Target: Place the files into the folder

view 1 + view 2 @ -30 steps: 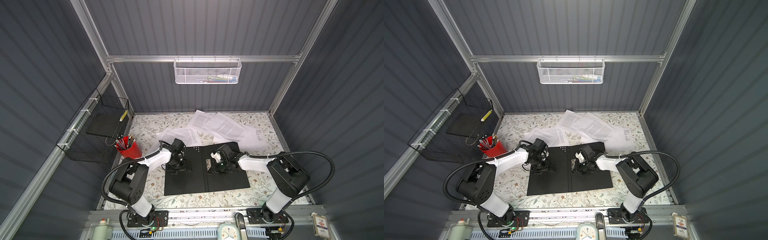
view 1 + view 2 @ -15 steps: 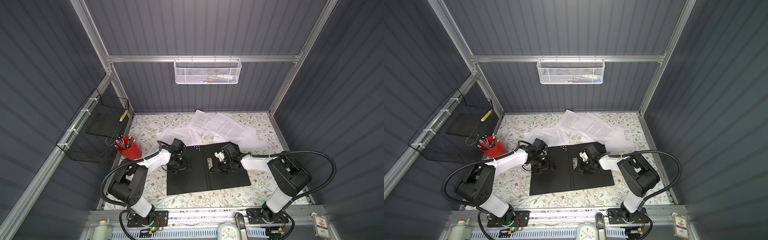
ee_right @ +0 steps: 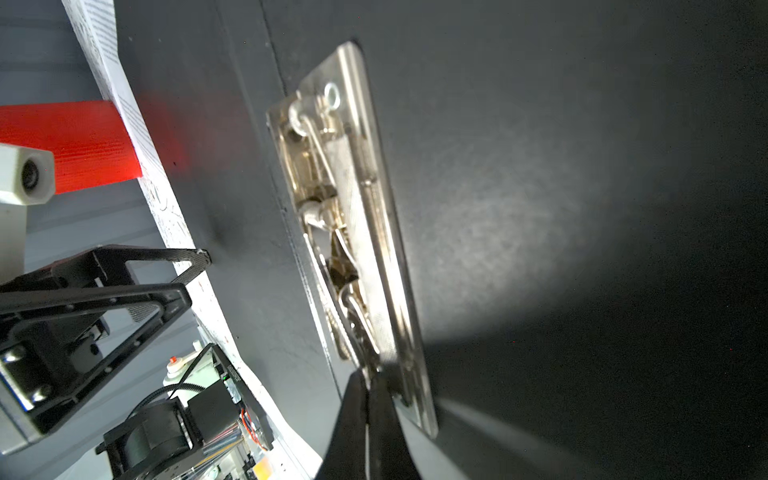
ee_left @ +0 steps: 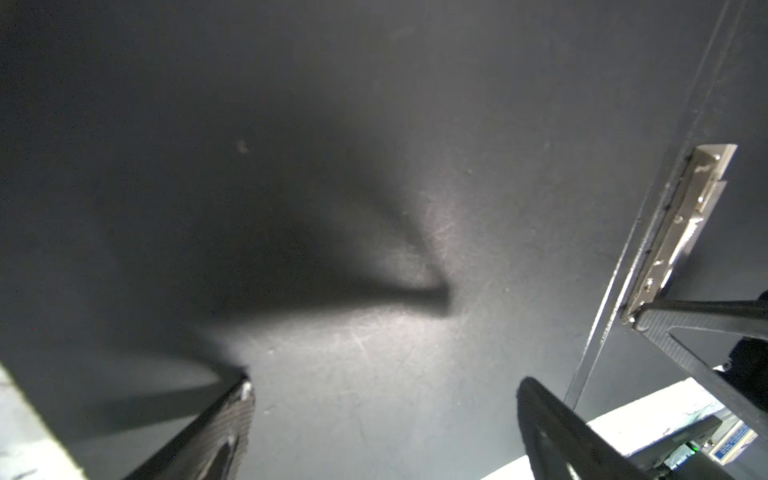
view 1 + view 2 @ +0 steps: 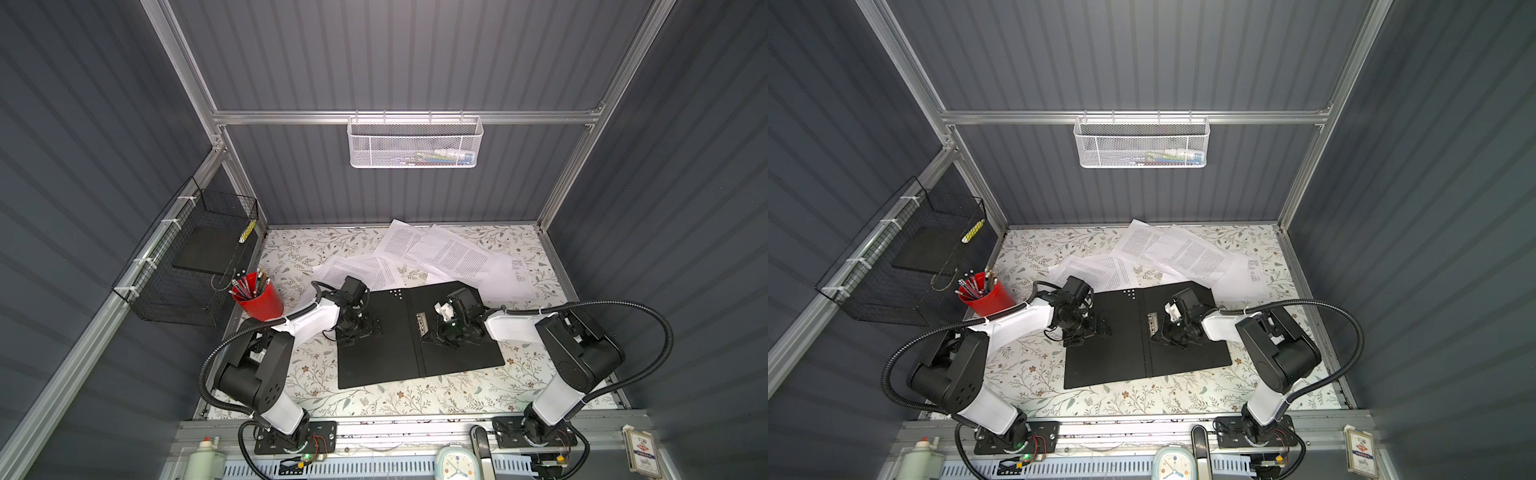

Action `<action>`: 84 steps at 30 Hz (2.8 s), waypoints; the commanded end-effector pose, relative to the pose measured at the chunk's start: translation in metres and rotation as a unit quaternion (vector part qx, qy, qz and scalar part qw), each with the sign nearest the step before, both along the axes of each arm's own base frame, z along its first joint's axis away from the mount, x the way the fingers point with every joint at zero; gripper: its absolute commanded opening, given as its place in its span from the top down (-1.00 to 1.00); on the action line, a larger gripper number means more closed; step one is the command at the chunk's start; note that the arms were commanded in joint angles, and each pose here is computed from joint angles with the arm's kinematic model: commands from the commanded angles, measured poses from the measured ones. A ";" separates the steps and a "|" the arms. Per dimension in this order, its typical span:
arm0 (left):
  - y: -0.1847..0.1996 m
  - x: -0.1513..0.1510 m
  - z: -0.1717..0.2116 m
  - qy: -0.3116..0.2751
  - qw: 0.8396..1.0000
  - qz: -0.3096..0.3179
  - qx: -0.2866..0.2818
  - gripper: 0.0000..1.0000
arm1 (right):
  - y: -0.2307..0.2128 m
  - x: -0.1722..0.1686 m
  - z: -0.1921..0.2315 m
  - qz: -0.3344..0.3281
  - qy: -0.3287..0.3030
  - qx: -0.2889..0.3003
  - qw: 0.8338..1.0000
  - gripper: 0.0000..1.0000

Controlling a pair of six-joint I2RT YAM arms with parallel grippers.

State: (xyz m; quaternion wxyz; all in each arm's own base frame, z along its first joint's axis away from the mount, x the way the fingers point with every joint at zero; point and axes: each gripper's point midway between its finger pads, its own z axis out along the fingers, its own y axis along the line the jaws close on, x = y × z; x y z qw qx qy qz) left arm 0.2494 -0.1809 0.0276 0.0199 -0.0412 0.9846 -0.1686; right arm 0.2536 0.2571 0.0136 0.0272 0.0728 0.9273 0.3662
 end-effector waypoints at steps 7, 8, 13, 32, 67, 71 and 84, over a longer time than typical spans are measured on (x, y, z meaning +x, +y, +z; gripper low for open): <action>0.034 -0.042 -0.046 0.088 0.993 -0.006 0.075 -0.99 | -0.017 -0.012 0.033 -0.014 -0.011 -0.024 1.000 0.72; 0.032 -0.040 -0.044 0.086 0.994 -0.010 0.071 -0.99 | -0.013 -0.010 0.044 -0.010 -0.023 -0.010 1.000 0.54; 0.026 -0.034 -0.037 0.080 0.995 -0.019 0.060 -0.99 | -0.013 -0.009 0.078 -0.002 -0.065 0.003 0.998 0.00; 0.020 -0.031 -0.037 0.082 0.995 -0.020 0.046 -1.00 | 0.024 -0.008 0.038 0.031 -0.022 0.035 0.999 0.84; 0.134 0.196 0.080 -0.135 0.975 0.097 0.149 -0.99 | -0.007 0.046 0.099 0.018 -0.148 0.095 0.984 -0.98; 0.147 0.226 0.043 -0.116 0.983 0.069 0.121 -0.92 | -0.002 0.039 0.103 0.034 -0.149 0.117 0.981 -0.98; 0.151 0.258 0.003 -0.132 0.990 -0.028 0.047 -0.85 | -0.002 0.018 0.090 0.046 -0.122 0.144 0.981 -0.98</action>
